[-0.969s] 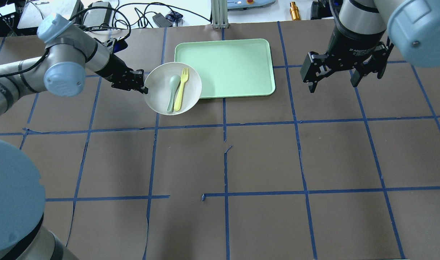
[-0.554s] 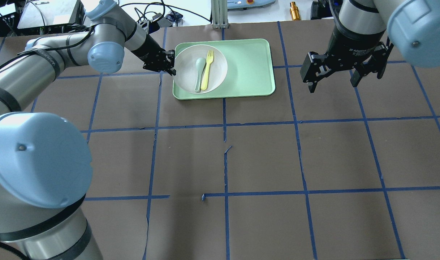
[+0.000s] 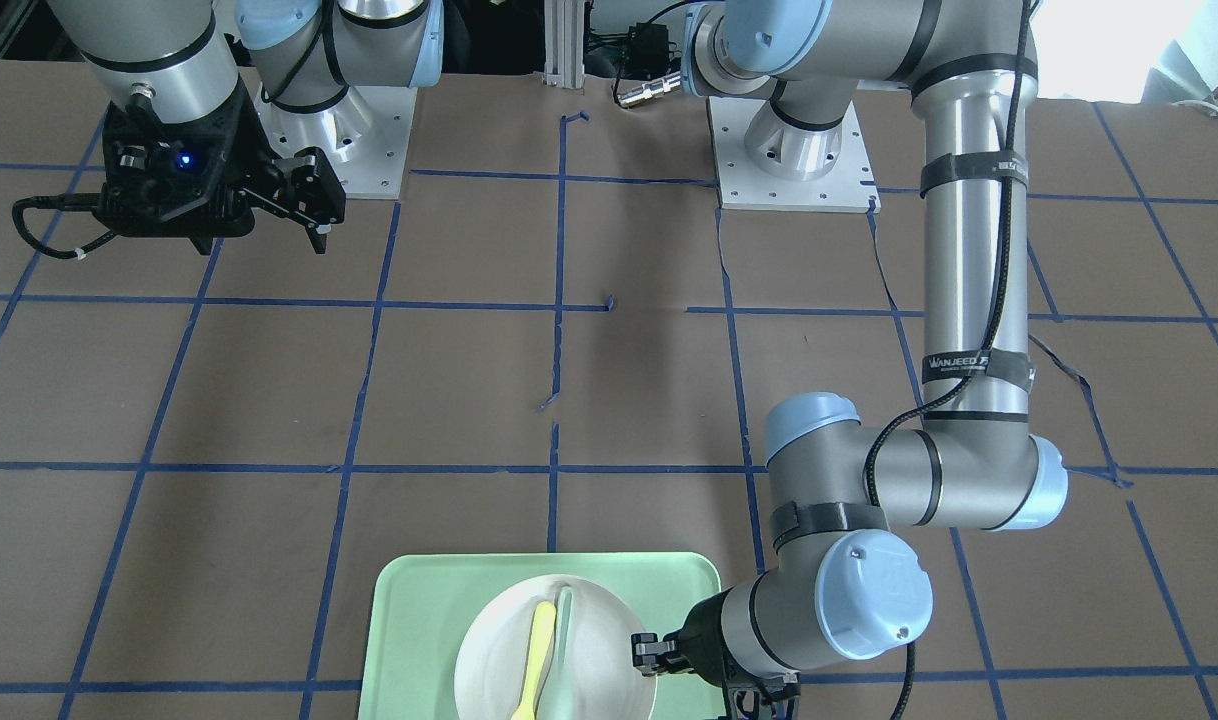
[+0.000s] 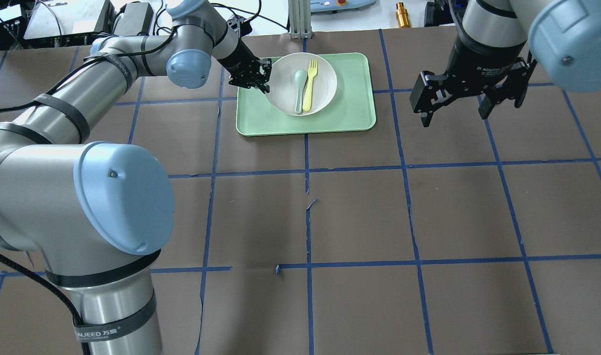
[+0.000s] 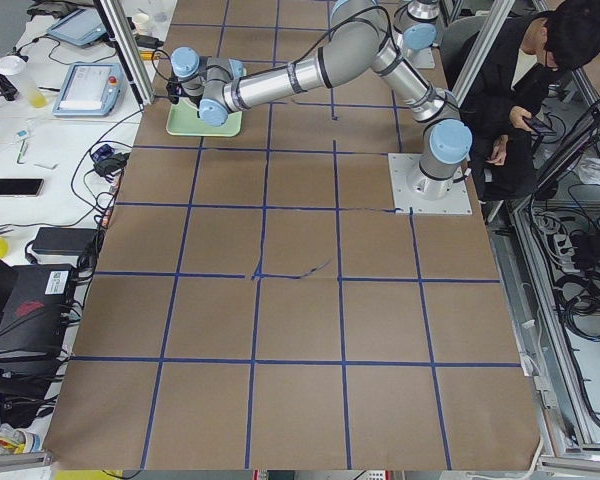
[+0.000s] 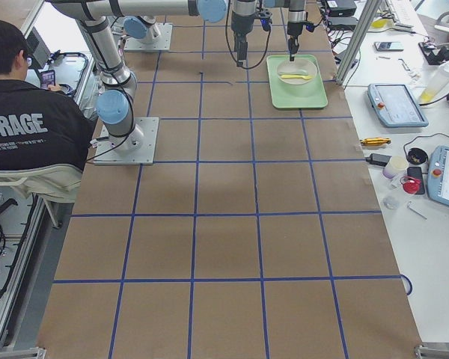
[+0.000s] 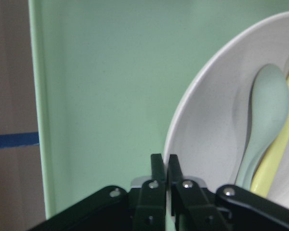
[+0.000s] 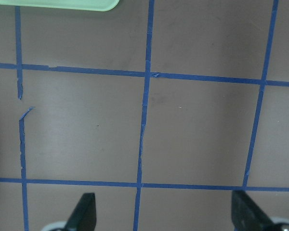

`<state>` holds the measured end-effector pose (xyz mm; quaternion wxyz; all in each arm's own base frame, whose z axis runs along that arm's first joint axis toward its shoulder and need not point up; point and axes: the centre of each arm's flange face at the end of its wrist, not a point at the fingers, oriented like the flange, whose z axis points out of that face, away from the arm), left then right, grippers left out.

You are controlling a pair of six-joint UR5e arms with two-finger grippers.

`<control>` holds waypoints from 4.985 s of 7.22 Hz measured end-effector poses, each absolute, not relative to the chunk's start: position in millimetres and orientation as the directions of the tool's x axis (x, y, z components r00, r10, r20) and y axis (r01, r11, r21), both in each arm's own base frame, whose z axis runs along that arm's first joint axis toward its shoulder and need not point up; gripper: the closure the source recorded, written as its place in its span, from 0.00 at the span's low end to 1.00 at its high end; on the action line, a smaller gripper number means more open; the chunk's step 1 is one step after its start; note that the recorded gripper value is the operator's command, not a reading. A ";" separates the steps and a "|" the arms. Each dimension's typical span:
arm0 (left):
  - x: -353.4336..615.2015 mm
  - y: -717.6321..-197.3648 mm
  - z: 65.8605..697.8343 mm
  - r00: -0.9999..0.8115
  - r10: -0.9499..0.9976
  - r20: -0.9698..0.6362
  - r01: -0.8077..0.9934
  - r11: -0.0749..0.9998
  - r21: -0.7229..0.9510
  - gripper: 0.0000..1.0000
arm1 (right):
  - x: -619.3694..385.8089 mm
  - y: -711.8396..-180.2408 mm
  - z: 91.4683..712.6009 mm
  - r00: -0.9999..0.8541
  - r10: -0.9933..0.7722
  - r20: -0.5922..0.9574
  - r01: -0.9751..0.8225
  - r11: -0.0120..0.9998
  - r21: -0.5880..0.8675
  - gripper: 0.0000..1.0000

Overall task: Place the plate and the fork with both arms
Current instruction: 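Open the left gripper and withdraw it from the plate, then reach the right gripper over the plate and grasp the yellow fork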

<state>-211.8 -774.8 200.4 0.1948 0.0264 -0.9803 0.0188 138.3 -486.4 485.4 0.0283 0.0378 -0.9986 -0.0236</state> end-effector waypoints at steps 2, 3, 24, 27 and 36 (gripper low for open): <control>-215.9 -777.1 194.4 -0.922 -0.061 0.383 -0.075 0.997 -0.024 0.00 | 138.4 -486.8 485.3 -0.996 -0.077 0.054 -0.075 0.996 0.050 0.00; -216.1 -775.6 200.1 -0.922 -0.047 0.384 -0.067 0.997 -0.039 0.00 | 138.4 -486.9 485.2 -0.996 -0.077 0.054 -0.075 0.996 0.050 0.00; -132.8 -480.6 467.4 -1.000 -0.024 0.017 -0.024 1.000 0.020 0.00 | 272.5 -708.0 295.8 -0.982 -0.186 -0.028 -0.184 0.981 -0.067 0.03; -132.7 -479.3 457.8 -1.000 -0.025 0.016 -0.025 0.999 0.033 0.00 | 299.8 -756.3 233.5 -0.989 -0.129 -0.074 -0.122 0.989 -0.084 0.26; -132.8 -478.7 453.7 -1.000 -0.022 0.017 -0.021 1.000 0.023 0.00 | 329.0 -769.3 203.1 -0.993 -0.083 -0.086 -0.074 0.992 -0.107 0.49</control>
